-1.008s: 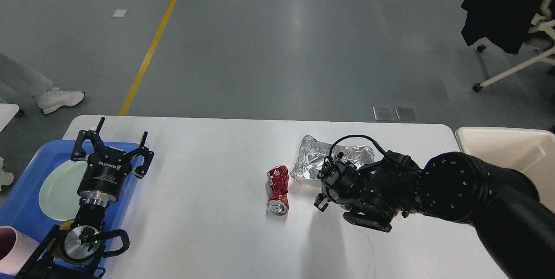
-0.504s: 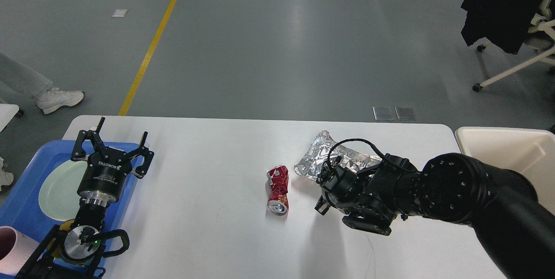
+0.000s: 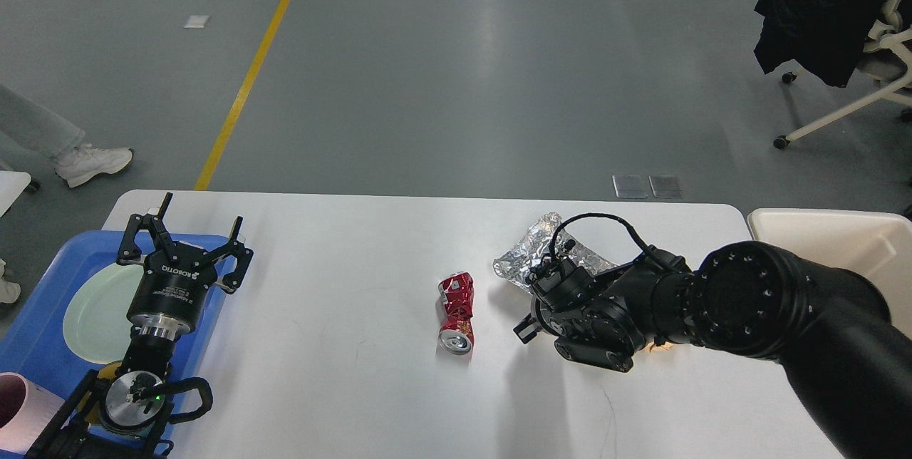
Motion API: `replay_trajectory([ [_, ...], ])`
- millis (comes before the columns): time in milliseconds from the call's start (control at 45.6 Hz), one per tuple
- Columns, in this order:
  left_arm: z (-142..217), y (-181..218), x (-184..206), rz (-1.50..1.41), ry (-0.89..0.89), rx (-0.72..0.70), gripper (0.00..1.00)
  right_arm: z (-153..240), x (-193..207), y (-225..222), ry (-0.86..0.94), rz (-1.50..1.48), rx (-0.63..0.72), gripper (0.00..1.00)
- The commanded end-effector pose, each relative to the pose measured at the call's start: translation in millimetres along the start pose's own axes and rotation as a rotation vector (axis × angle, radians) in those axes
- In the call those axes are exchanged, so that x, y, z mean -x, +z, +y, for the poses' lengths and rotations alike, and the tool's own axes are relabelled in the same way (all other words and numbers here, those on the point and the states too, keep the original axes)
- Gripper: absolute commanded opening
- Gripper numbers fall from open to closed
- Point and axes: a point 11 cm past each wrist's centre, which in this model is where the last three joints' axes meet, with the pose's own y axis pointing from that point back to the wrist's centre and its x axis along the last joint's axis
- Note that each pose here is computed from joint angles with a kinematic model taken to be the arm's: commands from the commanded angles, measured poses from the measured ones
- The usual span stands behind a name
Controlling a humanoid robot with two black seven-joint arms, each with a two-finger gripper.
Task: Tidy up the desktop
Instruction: 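Lift the crumpled foil and release it into the white bin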
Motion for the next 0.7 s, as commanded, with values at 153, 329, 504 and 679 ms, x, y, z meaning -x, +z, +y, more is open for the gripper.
replay_trajectory([
  [153,0,0,0,0.001,-0.001,0.000,0.96,59,-53,33,-0.082,-0.151,0.001,0.00],
  [329,0,0,0,-0.001,0.000,0.000,0.96,129,-85,70,-0.124,-0.226,0.008,0.00],
  [504,0,0,0,-0.001,0.000,-0.001,0.96,206,-85,117,-0.177,-0.362,0.043,0.00],
  [679,0,0,0,-0.001,0.000,-0.001,0.96,272,-44,150,-0.221,-0.476,0.020,0.00],
])
